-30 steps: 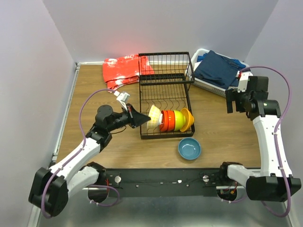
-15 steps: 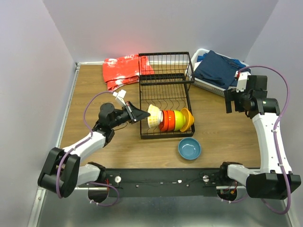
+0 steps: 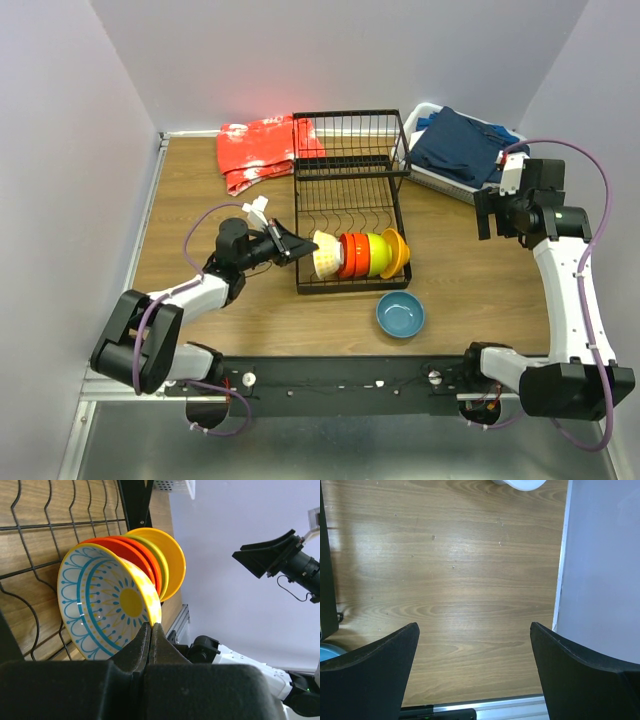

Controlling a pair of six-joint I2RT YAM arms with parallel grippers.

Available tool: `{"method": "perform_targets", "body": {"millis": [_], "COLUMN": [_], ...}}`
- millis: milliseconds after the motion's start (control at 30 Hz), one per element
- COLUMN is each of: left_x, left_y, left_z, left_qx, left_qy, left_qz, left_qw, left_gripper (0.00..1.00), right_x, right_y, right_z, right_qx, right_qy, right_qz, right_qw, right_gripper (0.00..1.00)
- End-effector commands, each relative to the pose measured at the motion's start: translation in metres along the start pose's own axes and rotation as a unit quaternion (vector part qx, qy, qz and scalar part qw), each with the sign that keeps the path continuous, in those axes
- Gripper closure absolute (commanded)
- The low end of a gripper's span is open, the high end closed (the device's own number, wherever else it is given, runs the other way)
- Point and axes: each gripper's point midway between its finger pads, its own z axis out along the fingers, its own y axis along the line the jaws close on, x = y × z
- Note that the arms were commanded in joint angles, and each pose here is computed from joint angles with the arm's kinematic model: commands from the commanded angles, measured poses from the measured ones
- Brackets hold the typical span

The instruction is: Load the bowls into the dish rack

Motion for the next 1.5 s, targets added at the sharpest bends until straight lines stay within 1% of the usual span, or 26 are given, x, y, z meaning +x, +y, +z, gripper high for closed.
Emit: {"method": "perform_targets", "body": {"millis": [0,233,367,500,667,733,833,867,933,1000,1100,1133,1200,1233,1333,1467], "left_x": [-0.006,-0.005,-0.006,-0.006,-0.008,-0.008,-0.004,-0.002,-0.001,-0.001,-0.001,-0.002,-0.006,-0.007,-0.011,-0.012], "left_y": [-0.003,0.003,0.013,0.012,-0.005,-0.001,0.017,0.028,0.031,0.034,0.034,0.032,0.022,0.019,0.012,0.014], "left_z": [0.002,0.012,0.019,0.021,0.016,0.017,0.017,0.017,0.016,0.014,0.012,0.012,0.011,0.011,0.009,0.006], "left_qx": [0.015,0.02,0.014,0.019,0.04,0.032,-0.001,-0.026,-0.032,-0.045,-0.052,-0.048,-0.037,-0.035,-0.037,-0.05], "left_qy": [-0.013,0.002,0.003,0.007,0.006,0.005,0.008,0.006,0.004,0.001,0.001,0.001,-0.003,-0.005,-0.005,0.004], "left_qz": [-0.016,-0.051,-0.069,-0.072,-0.061,-0.057,-0.07,-0.085,-0.086,-0.084,-0.077,-0.07,-0.048,-0.042,-0.016,0.01], "left_qw": [1.0,0.998,0.998,0.997,0.997,0.998,0.997,0.996,0.996,0.995,0.996,0.996,0.998,0.998,0.999,0.999], "left_gripper": [1.0,1.0,1.0,1.0,1.0,1.0,1.0,1.0,0.95,0.87,0.7,0.65,0.59,0.53,0.48,0.46], "right_x": [0.011,0.016,0.018,0.019,0.019,0.022,0.021,0.021,0.016,0.015,0.016,0.017,0.018,0.018,0.018,0.016], "right_y": [0.004,0.004,0.004,0.004,0.003,0.003,0.004,0.003,0.002,0.001,0.002,0.003,0.003,0.003,0.003,0.003], "right_z": [0.006,0.008,0.009,0.01,0.009,0.011,0.014,0.015,0.015,0.015,0.016,0.016,0.015,0.014,0.012,0.011], "right_qx": [-0.015,-0.018,-0.019,-0.019,-0.019,-0.021,-0.023,-0.023,-0.021,-0.021,-0.022,-0.023,-0.025,-0.024,-0.024,-0.025], "right_qy": [0.021,0.03,0.035,0.038,0.04,0.044,0.045,0.046,0.042,0.041,0.041,0.043,0.041,0.042,0.039,0.033], "right_qz": [-0.005,-0.007,-0.008,-0.01,-0.01,-0.009,-0.008,-0.007,-0.008,-0.007,-0.007,-0.006,-0.006,-0.005,-0.006,-0.003], "right_qw": [1.0,0.999,0.999,0.999,0.999,0.999,0.999,0.999,0.999,0.999,0.999,0.999,0.999,0.999,0.999,0.999], "right_gripper": [0.0,0.0,0.0,0.0,0.0,0.0,0.0,0.0,0.0,0.0,0.0,0.0,0.0,0.0,0.0,0.0]}}
